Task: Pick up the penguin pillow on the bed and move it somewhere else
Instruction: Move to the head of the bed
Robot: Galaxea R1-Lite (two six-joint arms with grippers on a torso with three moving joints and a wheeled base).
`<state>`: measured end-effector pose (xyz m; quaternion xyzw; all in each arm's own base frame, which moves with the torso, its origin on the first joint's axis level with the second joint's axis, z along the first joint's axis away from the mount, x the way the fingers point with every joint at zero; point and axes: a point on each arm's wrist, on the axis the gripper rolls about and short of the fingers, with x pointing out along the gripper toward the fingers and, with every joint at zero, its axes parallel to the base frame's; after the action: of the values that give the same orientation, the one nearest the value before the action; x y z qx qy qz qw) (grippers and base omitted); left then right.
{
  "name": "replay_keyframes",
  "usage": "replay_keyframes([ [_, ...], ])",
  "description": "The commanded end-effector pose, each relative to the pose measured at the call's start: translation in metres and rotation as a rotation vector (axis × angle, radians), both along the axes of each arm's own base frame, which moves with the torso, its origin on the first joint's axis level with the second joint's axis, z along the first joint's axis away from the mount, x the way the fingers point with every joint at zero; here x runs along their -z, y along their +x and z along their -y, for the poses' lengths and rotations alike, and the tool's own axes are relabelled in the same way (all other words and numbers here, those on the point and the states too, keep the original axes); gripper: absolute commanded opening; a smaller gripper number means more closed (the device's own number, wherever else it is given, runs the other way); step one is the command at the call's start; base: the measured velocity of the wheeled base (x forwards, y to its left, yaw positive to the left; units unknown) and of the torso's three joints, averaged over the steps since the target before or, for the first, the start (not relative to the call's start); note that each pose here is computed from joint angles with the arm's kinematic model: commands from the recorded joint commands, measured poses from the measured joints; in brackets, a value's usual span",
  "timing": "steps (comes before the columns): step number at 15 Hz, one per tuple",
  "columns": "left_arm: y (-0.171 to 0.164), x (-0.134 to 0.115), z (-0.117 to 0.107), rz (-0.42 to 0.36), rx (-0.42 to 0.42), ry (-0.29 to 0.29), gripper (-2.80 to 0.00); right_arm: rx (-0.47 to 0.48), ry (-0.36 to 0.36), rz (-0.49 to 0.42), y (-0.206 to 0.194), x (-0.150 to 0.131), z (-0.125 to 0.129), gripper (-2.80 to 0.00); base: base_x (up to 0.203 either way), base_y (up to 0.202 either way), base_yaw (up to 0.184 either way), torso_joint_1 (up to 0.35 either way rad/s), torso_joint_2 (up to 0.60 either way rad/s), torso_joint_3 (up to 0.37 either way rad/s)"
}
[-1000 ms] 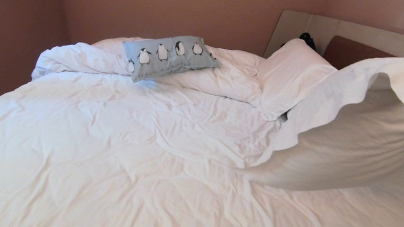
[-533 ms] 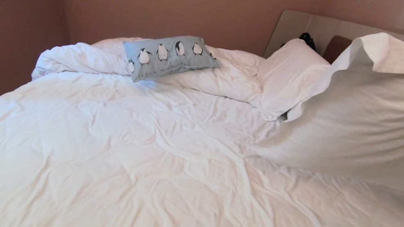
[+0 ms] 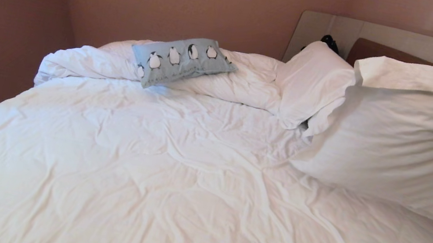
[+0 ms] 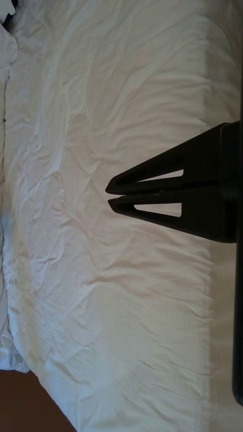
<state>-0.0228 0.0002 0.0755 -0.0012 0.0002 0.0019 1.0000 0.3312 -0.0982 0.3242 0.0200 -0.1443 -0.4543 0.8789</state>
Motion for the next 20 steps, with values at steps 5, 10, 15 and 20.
replay_keyframes([
  [5,0.000,0.000,0.000,0.000,-0.001,-0.001,-2.80,0.254,-0.162,0.169,0.015,-0.005,0.018,-2.80,0.000,0.000,0.000,0.000,0.00,0.000],
  [10,0.000,0.000,0.000,-0.001,-0.001,-0.001,-2.80,0.401,-0.188,0.156,0.018,0.000,0.067,-2.80,0.000,0.000,0.000,0.000,0.00,0.000],
  [15,0.000,0.000,0.000,0.000,-0.001,-0.001,-2.80,0.442,-0.202,0.091,0.024,0.009,0.080,-2.80,0.000,0.000,0.000,0.000,0.00,0.000],
  [20,0.000,0.000,0.000,0.000,-0.001,-0.001,-2.80,0.523,-0.204,0.089,0.034,0.016,0.109,-2.80,0.000,0.000,0.000,0.000,0.00,0.000],
])
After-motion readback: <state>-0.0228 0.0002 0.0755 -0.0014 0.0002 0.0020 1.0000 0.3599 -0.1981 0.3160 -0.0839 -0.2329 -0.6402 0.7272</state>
